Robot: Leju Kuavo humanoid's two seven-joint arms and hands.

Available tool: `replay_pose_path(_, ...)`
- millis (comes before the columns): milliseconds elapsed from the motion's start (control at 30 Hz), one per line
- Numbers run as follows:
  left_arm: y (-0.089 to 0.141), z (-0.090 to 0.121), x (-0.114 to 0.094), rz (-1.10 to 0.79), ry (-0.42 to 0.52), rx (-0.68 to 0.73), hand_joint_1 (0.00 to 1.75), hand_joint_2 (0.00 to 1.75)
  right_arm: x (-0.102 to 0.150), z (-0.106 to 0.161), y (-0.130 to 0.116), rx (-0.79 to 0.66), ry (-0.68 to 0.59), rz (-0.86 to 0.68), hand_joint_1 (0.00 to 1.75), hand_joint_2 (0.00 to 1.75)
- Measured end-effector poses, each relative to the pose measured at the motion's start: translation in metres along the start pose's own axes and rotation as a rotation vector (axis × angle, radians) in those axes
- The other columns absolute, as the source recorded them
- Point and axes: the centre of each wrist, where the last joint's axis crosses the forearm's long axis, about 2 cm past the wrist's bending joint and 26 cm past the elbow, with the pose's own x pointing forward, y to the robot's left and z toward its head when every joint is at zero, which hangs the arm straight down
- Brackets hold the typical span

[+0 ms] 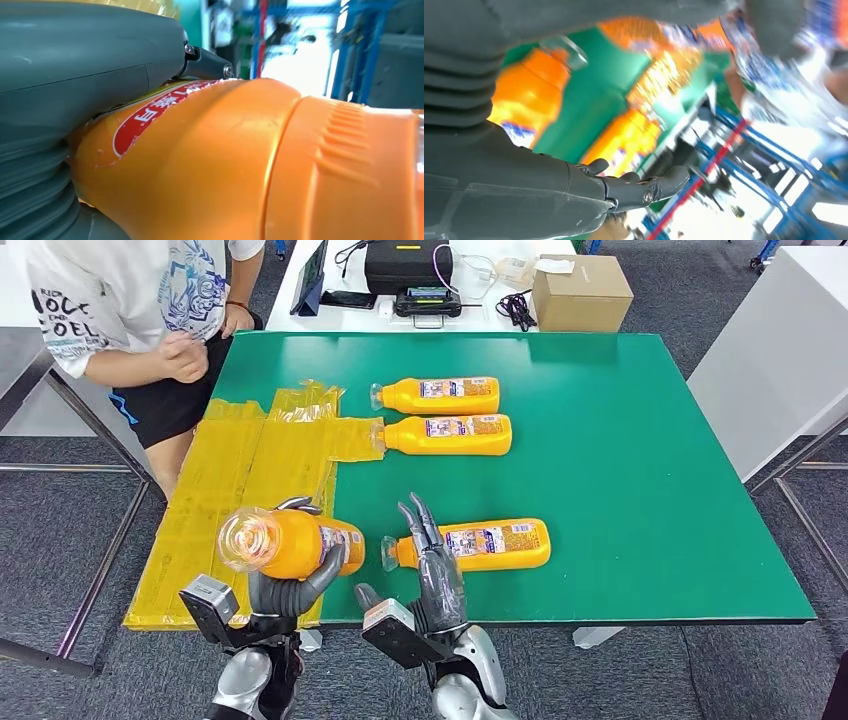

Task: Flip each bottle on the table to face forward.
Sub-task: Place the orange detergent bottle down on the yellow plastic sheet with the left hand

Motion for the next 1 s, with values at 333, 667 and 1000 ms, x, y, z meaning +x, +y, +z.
replay_pose_path(333,0.011,-0.02,0.004,-0.292,-0.13,0.056,1.75,1.75,0.016,-0.009,-0.013,-0.094,-0.076,-0.026,0.0,0.0)
replay_pose_path(667,0.059,-0.069,-0.027,-0.953,-0.2,-0.041,1.75,1.75,0.026,-0.027,-0.021,-0.089,-0.133,-0.078,0.0,0.0)
replay_pose_path(1000,0.075,-0.074,-0.037,-1.084,-0.124,-0.103,1.75,1.75,0.027,-0.03,-0.022,-0.089,-0.14,-0.087,0.0,0.0)
